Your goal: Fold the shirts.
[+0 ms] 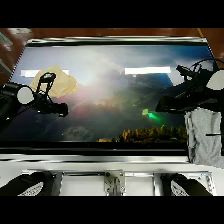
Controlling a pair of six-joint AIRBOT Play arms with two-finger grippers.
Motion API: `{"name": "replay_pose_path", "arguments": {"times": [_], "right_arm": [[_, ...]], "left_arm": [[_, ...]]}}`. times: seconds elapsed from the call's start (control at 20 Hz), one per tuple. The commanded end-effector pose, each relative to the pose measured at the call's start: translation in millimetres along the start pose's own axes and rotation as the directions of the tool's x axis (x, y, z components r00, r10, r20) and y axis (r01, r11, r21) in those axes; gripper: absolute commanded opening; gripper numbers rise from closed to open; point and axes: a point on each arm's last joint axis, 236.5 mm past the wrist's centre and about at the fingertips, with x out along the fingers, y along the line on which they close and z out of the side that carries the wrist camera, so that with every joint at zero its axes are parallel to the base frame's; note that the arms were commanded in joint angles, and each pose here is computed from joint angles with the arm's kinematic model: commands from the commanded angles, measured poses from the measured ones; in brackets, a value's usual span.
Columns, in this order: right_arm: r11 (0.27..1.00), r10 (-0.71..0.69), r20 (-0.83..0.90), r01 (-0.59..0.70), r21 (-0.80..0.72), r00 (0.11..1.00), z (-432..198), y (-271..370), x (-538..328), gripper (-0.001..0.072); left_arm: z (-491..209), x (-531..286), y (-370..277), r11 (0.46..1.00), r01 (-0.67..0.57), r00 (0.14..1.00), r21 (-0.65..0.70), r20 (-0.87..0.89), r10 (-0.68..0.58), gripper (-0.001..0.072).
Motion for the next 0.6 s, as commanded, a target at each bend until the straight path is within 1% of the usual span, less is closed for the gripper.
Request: {"name": "replay_pose_path", "arguments": {"times": [0.0, 0.05, 0.1, 0.2, 0.25, 0.3, 0.35, 0.45, 0.55], "right_arm": [[0.999, 0.030, 0.019, -0.030, 0.013, 0.999, 5, 7, 0, 0.0602], [0.999, 0.029, 0.037, -0.030, 0.020, 0.999, 9, 7, 0, 0.0602], [0.999, 0.029, 0.057, -0.030, 0.021, 0.998, 14, 7, 0, 0.0602], [0.999, 0.028, 0.096, -0.030, 0.020, 0.995, 23, 7, -1, 0.0602], [0.999, 0.028, 0.118, -0.030, 0.021, 0.993, 28, 7, -1, 0.0602], [0.999, 0.027, 0.136, -0.030, 0.023, 0.990, 32, 6, -2, 0.0602], [0.999, 0.026, 0.152, -0.030, 0.024, 0.988, 36, 6, -3, 0.0602], [0.999, 0.026, 0.173, -0.032, 0.033, 0.985, 41, 6, -3, 0.0602], [0.999, 0.026, 0.177, -0.032, 0.035, 0.984, 42, 6, -4, 0.0602]], "left_arm": [[21, 0, 7, 0.999, -0.025, 0.996, -0.046, 0.087, 0.029, 0.0667], [32, -2, 15, 0.997, -0.055, 0.989, -0.059, 0.136, 0.063, 0.0558], [50, -6, 22, 0.996, -0.083, 0.973, -0.041, 0.212, 0.090, 0.0500], [96, -18, 43, 0.989, -0.140, 0.918, -0.037, 0.370, 0.144, 0.0507], [115, -22, 57, 0.987, -0.147, 0.902, -0.070, 0.400, 0.163, 0.0558], [134, -21, 78, 0.981, -0.159, 0.895, -0.114, 0.403, 0.192, 0.0567], [150, -17, 100, 0.972, -0.171, 0.892, -0.158, 0.394, 0.221, 0.0610], [177, 3, 152, 0.948, -0.197, 0.901, -0.251, 0.335, 0.276, 0.0611], [185, 36, 192, 0.923, -0.199, 0.930, -0.330, 0.235, 0.284, 0.0611]]}}
